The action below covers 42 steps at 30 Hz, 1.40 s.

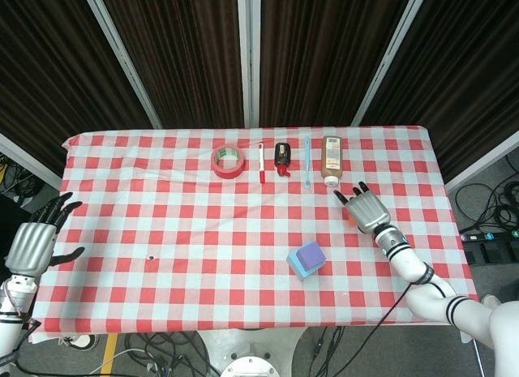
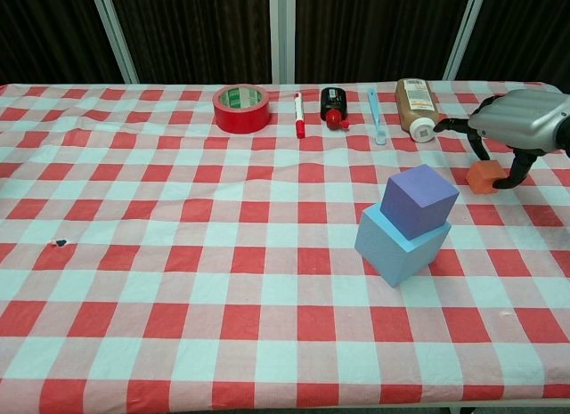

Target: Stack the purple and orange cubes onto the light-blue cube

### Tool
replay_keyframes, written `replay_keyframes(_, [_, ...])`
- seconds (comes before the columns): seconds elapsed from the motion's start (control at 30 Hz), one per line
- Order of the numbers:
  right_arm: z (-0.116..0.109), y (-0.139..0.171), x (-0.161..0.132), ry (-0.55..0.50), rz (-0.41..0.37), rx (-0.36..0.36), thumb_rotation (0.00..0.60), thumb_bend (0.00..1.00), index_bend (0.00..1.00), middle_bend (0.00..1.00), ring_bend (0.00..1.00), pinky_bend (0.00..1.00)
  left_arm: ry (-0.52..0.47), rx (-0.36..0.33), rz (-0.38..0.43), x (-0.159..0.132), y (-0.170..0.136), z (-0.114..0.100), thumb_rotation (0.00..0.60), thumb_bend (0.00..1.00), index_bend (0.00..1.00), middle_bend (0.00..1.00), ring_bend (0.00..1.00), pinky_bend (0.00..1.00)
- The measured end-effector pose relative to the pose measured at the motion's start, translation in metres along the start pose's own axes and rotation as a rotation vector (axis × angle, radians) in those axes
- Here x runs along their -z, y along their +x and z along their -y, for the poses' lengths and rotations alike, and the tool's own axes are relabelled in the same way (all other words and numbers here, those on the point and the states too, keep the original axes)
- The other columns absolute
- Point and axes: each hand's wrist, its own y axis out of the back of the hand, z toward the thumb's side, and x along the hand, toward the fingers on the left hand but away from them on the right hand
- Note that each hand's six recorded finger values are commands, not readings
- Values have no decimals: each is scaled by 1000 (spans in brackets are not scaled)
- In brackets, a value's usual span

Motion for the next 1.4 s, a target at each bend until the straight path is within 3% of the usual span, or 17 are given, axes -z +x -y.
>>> replay_keyframes(0.23, [-9,1,2,-23,2,20,600,138,10,499,203,127,-3,-4,8,-3,3,-3,600,204,228,190,132,242])
replay_keyframes(0.37, [-26,6,1,-26,-12,59,600,137,10,499,203,127,-3,-14,8,-4,4,-8,600,203,228,190,132,242])
replay_keyframes(0.7, [-103,44,-11,-36,-84,176,600,135,62,500,203,127,4,-1,3,-5,2,-7,600,204,228,190,132,242])
replay_keyframes(0.93, [-146,81,-32,-23,-166,187,600,136,62,501,203,134,13,0,5,-6,0,-7,600,204,228,190,132,242])
replay_keyframes(1.03, [-150,94,-47,13,-220,169,600,135,68,504,203,138,8,-4,4,-7,1,-8,600,204,228,190,132,242])
replay_keyframes(1.2, [-140,104,-67,67,-300,126,600,134,69,504,203,138,8,-7,9,-8,1,-8,600,204,228,190,132,242])
replay_keyframes(1.4, [-139,108,-78,93,-343,137,600,134,69,503,203,138,22,-18,13,-8,0,-12,600,204,228,190,132,237])
